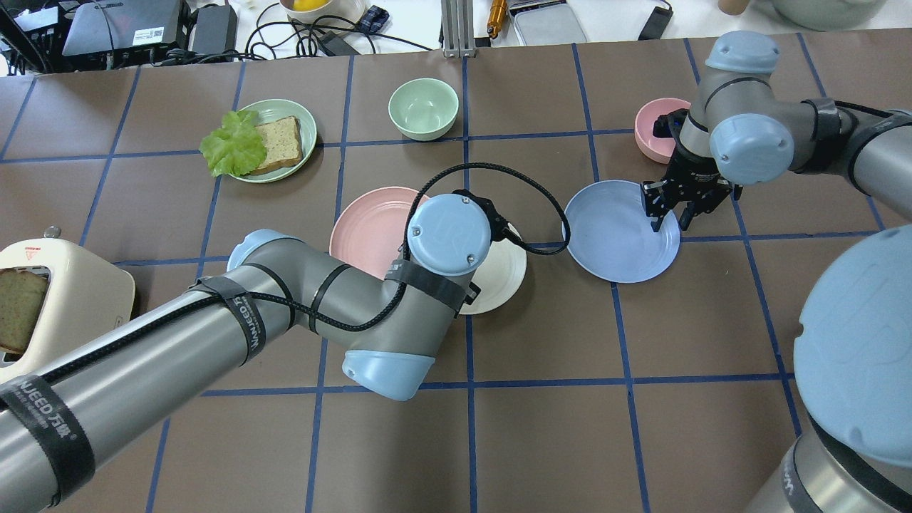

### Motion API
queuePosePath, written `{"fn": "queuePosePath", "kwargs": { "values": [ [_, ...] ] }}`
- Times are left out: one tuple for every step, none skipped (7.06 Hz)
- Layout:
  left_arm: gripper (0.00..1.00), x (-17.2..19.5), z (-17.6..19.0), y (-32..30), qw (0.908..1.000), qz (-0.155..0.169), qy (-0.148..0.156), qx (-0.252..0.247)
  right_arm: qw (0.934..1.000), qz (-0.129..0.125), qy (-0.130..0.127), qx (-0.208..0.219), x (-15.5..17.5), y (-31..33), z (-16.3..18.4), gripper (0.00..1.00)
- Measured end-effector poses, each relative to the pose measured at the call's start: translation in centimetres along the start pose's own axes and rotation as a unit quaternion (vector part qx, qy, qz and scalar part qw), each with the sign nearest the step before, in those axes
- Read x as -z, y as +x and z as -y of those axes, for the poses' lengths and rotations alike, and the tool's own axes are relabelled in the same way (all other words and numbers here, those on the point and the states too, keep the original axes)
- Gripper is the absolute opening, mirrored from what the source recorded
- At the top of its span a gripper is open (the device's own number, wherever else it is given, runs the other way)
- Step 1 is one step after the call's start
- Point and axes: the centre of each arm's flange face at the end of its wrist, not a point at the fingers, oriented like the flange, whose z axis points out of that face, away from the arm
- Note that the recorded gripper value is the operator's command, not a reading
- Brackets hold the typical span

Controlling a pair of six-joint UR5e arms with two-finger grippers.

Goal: Stack three plates with pink and blue
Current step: 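Carry the pink plate over the cream plate while right gripper reaches blue plate, then lower pink plate onto cream plate while right gripper grasps and lifts blue plate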

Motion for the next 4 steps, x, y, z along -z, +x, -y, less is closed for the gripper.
{"fn": "queuePosePath", "kwargs": {
  "values": [
    [0.00, 0.4, 0.7, 1.0, 0.9999, 0.000, 0.006, -0.014, 1.0000, 0.000, 0.004, 0.001, 0.2, 0.3, 0.2, 0.00],
    [0.00, 0.6, 1.0, 1.6, 0.9996, 0.000, 0.009, -0.027, 1.0000, -0.001, 0.007, 0.002, 0.4, 0.5, 0.3, 0.00],
    [0.00, 0.1, 1.2, 1.9, 0.9994, 0.000, 0.006, -0.034, 0.9999, -0.001, 0.010, 0.004, 0.7, 0.6, 0.4, 0.00],
    [0.00, -0.9, 1.2, 2.4, 0.9992, -0.002, -0.001, -0.041, 0.9999, -0.002, 0.015, 0.004, 1.1, 0.7, 0.7, 0.00]
  ]
}}
